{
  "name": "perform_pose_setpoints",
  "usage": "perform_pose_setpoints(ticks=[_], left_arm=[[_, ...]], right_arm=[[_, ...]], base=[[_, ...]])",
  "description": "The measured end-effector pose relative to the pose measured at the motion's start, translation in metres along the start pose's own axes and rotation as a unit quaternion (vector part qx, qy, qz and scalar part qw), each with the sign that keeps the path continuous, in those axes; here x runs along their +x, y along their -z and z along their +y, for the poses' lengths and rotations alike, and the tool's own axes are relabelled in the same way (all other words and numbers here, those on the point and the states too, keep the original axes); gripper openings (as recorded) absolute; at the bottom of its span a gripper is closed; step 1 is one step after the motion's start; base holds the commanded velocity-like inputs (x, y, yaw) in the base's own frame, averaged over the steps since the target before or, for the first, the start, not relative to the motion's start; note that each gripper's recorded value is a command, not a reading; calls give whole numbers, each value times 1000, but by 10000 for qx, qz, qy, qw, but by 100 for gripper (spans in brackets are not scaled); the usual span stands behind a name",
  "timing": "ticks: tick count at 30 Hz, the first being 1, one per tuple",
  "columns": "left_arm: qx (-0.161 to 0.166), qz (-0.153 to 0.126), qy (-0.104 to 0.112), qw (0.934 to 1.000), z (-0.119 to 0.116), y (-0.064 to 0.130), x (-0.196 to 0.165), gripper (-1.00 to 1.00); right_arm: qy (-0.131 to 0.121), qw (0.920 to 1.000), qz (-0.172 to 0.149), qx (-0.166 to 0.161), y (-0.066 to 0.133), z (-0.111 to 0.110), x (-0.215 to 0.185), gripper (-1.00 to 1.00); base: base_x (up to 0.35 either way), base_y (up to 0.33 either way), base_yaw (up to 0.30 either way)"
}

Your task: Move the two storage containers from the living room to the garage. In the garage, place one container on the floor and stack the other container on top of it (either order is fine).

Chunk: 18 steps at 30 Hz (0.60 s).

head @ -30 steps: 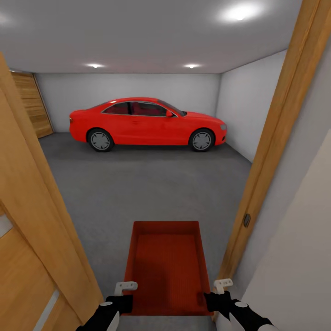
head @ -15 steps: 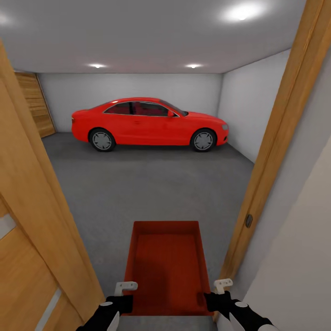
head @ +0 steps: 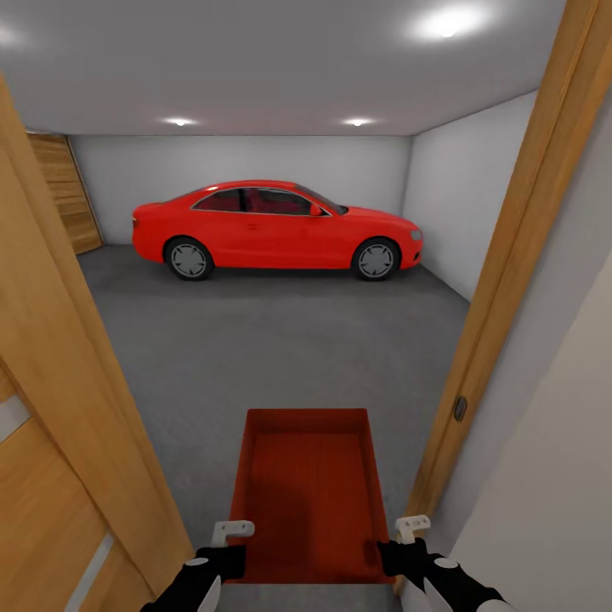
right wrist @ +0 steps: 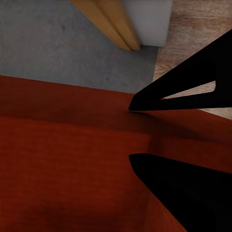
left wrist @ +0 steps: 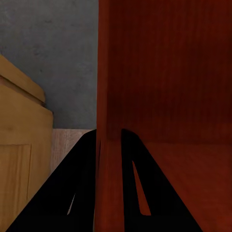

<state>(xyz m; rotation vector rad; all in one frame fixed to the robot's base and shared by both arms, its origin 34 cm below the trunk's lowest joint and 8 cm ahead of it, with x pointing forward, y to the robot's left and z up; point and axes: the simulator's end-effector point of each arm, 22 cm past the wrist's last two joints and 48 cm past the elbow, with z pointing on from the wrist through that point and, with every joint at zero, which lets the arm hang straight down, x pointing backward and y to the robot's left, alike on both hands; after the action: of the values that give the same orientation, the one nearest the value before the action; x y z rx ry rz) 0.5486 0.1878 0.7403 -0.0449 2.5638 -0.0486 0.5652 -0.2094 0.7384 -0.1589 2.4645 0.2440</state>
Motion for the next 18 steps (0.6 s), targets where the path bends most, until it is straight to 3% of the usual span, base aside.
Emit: perform_pose_setpoints(ticks=[10,18], left_arm=[[-1,0,-2,10000,0,0,0,-100],[0,-3,-4,10000,0,1,0,-100]], right_arm=[[-2,10000,0,0,0,0,0,-100],[-3,10000,-4,0,0,0,0,-100]], base=[[12,0,0],[279,0,0]])
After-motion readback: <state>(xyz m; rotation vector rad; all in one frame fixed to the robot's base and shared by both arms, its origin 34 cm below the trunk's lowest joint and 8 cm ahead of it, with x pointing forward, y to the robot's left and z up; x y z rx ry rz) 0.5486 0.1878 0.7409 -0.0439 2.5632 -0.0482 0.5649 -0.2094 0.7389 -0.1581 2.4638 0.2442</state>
